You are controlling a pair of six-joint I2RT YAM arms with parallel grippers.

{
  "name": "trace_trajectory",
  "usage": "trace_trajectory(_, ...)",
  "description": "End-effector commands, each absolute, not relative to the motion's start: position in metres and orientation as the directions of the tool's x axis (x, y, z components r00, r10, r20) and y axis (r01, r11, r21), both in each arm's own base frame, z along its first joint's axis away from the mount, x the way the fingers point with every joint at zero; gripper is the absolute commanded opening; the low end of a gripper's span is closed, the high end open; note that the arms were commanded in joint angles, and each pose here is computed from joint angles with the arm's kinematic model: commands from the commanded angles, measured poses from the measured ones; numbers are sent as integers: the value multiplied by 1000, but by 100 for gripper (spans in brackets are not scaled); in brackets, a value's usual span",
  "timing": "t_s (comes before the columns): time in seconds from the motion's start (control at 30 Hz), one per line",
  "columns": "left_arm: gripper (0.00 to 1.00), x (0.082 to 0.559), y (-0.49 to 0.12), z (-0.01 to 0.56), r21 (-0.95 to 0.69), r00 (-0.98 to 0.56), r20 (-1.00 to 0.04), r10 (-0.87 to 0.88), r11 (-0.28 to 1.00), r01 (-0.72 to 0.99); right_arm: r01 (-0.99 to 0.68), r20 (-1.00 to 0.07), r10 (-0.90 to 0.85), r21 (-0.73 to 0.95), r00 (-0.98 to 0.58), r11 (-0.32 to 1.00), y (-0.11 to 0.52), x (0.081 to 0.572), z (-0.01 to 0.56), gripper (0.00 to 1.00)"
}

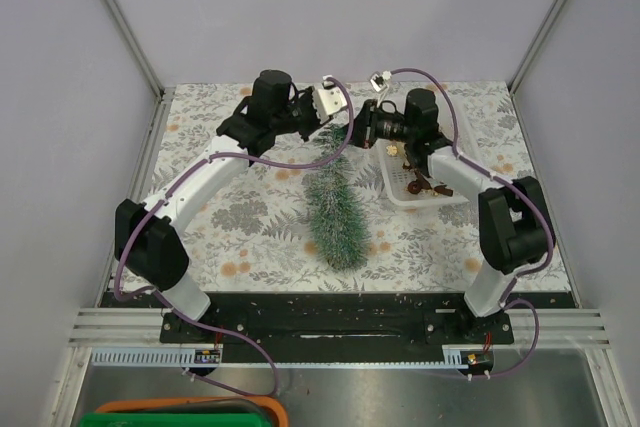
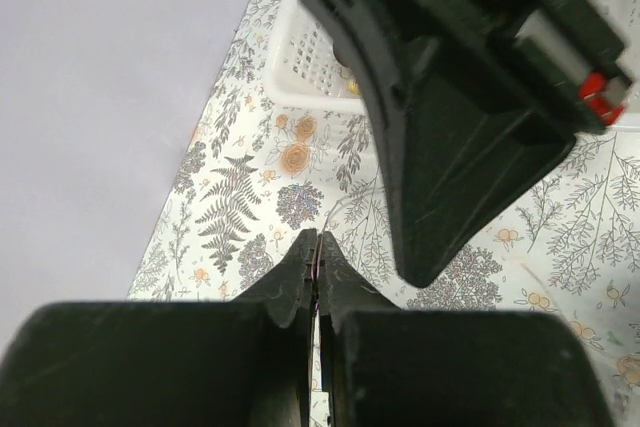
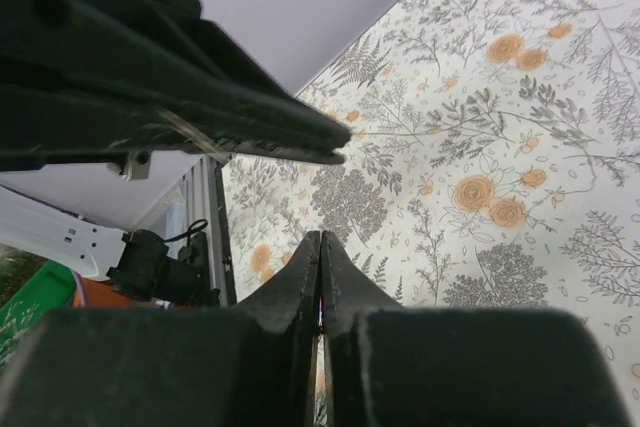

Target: Decorate the small christmas tree

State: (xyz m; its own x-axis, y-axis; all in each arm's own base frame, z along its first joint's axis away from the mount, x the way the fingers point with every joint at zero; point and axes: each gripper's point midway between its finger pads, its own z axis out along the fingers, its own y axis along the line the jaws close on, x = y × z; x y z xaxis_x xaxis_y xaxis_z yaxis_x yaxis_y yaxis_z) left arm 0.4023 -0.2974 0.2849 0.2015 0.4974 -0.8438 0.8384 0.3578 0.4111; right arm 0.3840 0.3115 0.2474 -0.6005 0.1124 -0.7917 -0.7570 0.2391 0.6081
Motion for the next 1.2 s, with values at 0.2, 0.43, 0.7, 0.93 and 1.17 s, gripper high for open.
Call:
trace_trajectory(0.2, 63, 405, -299, 327, 444, 248, -856, 453, 398, 803, -795, -888, 269, 455, -373, 402, 272, 371, 297, 0)
trace_trajectory(0.43, 91, 394, -279, 357, 446, 229, -864, 449, 469, 763, -642, -885, 320, 465, -337, 609, 228, 374, 269, 0)
trace_trajectory(0.7, 94, 371, -223, 389, 461, 184, -862, 472, 583, 668, -519, -893, 364, 449, -264, 727, 185, 338, 251, 0)
trace_trajectory(0.93, 99, 335, -172, 430, 487, 190, -863, 468, 672, 558, -521, -904, 388, 421, -178, 743, 157, 275, 276, 0)
trace_trajectory(1.17, 99, 273, -169, 455, 407, 193, -905, 380, 637, 655, -605, -894, 398, 437, -207, 666, 162, 219, 291, 0)
